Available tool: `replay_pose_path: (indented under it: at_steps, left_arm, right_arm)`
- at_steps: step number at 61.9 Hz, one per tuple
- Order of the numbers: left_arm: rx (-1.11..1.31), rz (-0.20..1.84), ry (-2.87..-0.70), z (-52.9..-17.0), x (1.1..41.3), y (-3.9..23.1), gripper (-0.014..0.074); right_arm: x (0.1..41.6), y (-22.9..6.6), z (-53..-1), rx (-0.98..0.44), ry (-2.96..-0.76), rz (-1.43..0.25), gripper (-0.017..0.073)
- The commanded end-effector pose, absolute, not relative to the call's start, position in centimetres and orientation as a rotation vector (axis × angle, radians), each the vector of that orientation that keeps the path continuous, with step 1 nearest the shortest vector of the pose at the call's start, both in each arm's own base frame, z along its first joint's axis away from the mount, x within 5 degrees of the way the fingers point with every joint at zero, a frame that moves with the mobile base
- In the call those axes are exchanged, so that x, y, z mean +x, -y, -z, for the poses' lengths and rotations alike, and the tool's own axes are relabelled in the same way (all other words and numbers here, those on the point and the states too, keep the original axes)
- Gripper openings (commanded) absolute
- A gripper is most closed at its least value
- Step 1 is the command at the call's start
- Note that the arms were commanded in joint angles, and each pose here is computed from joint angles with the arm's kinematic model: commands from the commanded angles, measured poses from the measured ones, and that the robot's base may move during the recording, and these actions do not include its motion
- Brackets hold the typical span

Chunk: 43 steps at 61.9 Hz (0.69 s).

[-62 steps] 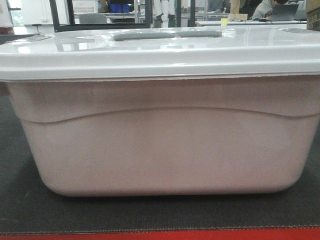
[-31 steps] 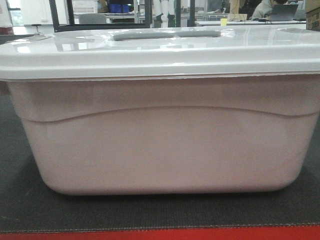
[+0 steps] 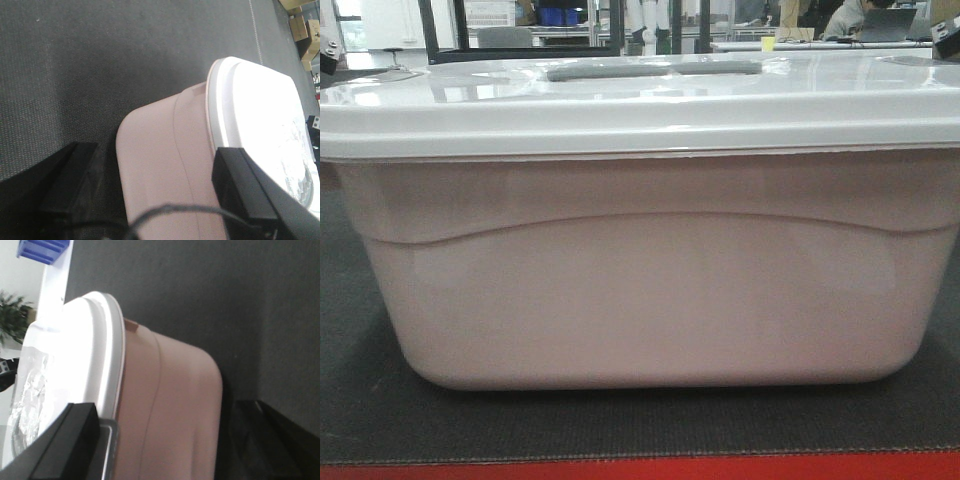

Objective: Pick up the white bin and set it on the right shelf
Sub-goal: 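Close both grippers on the lid rims at the bin's ends, then lift the pink bin off the table with both grippers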

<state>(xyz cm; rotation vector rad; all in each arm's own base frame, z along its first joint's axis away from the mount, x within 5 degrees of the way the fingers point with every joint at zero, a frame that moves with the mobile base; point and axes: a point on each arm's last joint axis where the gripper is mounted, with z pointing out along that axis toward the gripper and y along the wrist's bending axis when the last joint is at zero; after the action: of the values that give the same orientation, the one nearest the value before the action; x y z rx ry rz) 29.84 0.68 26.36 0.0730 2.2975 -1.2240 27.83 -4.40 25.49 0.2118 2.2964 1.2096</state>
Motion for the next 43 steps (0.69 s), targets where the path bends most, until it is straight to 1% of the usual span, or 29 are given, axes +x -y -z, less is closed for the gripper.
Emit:
replay_pose_path:
  at_steps: [1,12,20,31,43]
  left_arm:
    - [0.185,1.402,-2.202,-28.9,28.9,0.7,0.0376]
    - [0.191,1.444,-2.206,-29.2,28.8,1.9,0.0376]
    - [0.211,1.452,-2.202,-29.9,28.4,2.6,0.0376]
    - [0.214,1.448,-2.186,-30.5,28.0,2.7,0.0376]
    - [0.170,1.494,-2.150,-31.1,28.0,3.0,0.0375]
  right_arm:
    - [26.7,3.1,-27.1,0.130,-2.165,-1.413,0.0633]
    - [26.1,2.5,-26.1,0.176,-2.134,-1.469,0.0633]
    - [25.9,2.0,-26.8,0.153,-2.107,-1.469,0.0633]
    - [25.3,1.7,-28.7,0.136,-2.021,-1.458,0.0633]
    - [25.1,1.2,-29.3,0.119,-2.008,-1.467,0.0633]
